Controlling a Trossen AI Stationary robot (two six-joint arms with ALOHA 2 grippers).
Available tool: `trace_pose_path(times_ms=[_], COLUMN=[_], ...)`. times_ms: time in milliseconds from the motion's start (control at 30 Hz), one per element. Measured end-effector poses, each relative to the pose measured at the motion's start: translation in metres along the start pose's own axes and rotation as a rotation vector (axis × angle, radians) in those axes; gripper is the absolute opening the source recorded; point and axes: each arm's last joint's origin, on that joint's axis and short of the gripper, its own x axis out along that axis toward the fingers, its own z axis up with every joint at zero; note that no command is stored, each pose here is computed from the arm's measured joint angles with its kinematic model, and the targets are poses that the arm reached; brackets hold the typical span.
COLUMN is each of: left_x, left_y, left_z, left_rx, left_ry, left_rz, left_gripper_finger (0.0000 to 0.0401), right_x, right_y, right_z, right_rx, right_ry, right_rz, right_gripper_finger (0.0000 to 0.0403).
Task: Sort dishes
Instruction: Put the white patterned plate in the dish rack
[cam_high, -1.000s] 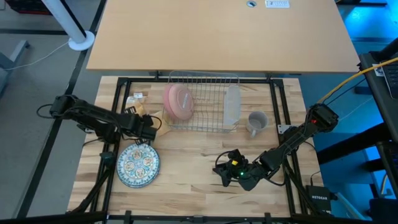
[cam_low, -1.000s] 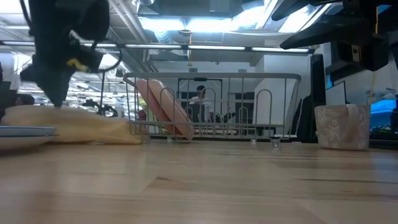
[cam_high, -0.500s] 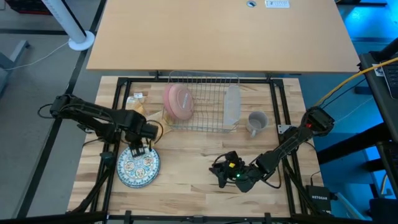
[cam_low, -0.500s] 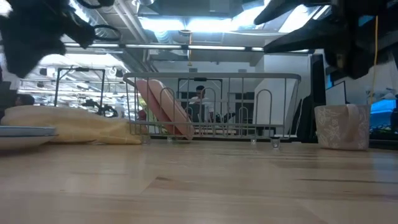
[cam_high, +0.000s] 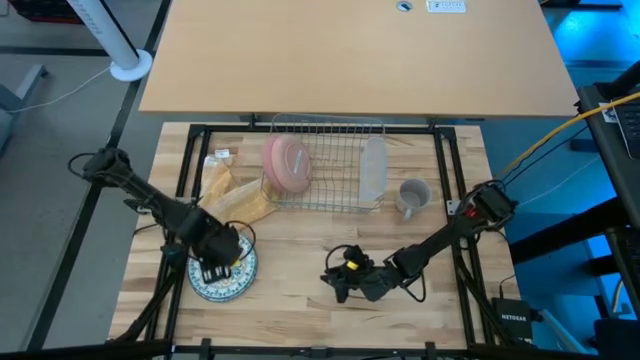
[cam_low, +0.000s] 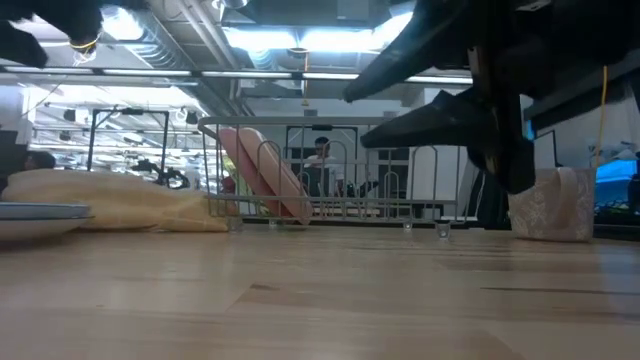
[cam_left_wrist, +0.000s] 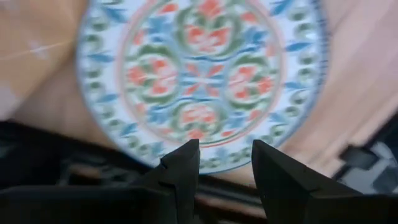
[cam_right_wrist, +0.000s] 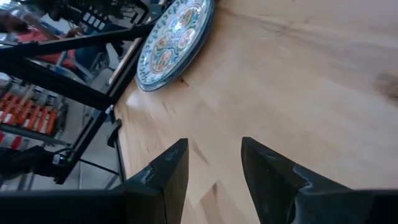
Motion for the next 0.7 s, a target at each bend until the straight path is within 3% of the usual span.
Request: trace_pose_path(times_ms=[233,400,700], left_x=[0.011,0.021,0.05], left_y=[-0.03,-0.039,-0.059], left_z=[-0.014,-0.024,-0.042], left_rx=[-0.006,-0.028,0.139], left_ry=[-0.22,-0.294,-0.305], left_rz=[-0.099,-0.125,-0.142], left_gripper_finger=[0.0137,0.0136,0.0136], right_x=[0.006,0.007,0.007], right_y=[0.01,0.023,0.028], right_z=[-0.002,0.001,0.001], right_rx=[-0.026,-0.082,-0.109], right_ry=[0.007,0.002,0.036], right_rz=[0.036,0.072,0.1], right_gripper_finger=[0.0154,0.0154,0.0154])
